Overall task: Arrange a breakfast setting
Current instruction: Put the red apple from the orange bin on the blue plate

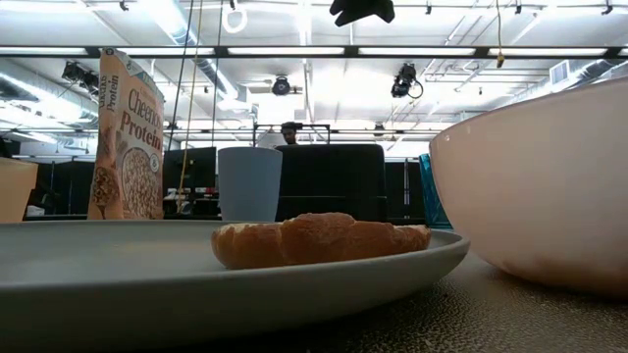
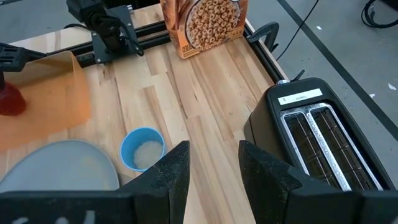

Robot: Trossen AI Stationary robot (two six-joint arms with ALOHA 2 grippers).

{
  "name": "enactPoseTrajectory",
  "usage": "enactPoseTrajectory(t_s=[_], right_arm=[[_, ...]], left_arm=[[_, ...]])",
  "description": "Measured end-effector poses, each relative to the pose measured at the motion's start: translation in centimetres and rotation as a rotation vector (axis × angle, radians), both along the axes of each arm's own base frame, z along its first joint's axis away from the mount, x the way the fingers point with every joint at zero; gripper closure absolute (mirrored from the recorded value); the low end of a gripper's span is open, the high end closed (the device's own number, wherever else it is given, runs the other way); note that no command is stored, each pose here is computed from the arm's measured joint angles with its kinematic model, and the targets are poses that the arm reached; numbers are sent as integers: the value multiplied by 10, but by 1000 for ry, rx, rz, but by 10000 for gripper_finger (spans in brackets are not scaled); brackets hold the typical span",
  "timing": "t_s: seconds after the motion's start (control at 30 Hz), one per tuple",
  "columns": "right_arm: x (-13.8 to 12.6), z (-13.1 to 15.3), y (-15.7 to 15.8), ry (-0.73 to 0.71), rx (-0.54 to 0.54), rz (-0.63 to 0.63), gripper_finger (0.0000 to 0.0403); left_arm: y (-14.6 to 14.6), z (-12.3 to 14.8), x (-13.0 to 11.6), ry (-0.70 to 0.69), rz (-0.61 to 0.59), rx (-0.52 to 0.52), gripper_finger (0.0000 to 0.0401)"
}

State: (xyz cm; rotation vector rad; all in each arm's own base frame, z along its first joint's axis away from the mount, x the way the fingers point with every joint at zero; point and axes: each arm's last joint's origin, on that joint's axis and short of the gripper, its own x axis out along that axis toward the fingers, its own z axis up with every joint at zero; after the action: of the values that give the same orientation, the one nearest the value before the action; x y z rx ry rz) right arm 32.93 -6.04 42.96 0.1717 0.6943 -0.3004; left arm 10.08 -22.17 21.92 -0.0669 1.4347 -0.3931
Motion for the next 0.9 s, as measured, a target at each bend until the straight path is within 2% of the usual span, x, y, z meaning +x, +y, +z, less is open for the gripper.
enactPoseTrajectory(t_s=[0.13,0.3,0.57,0.9], right_arm=[[0,0,0,0,0,0,259],[0,0,0,0,0,0,259],[0,0,0,1,1,1,259],[1,0,0,-4,-5,14,259]], left_arm=[[0,0,0,-1,0,-3,343],[-1,1,0,14,-7,-22,379],[-2,8,1,16,-19,-30,382],[4,61,-1,-34,-53,-219,382]])
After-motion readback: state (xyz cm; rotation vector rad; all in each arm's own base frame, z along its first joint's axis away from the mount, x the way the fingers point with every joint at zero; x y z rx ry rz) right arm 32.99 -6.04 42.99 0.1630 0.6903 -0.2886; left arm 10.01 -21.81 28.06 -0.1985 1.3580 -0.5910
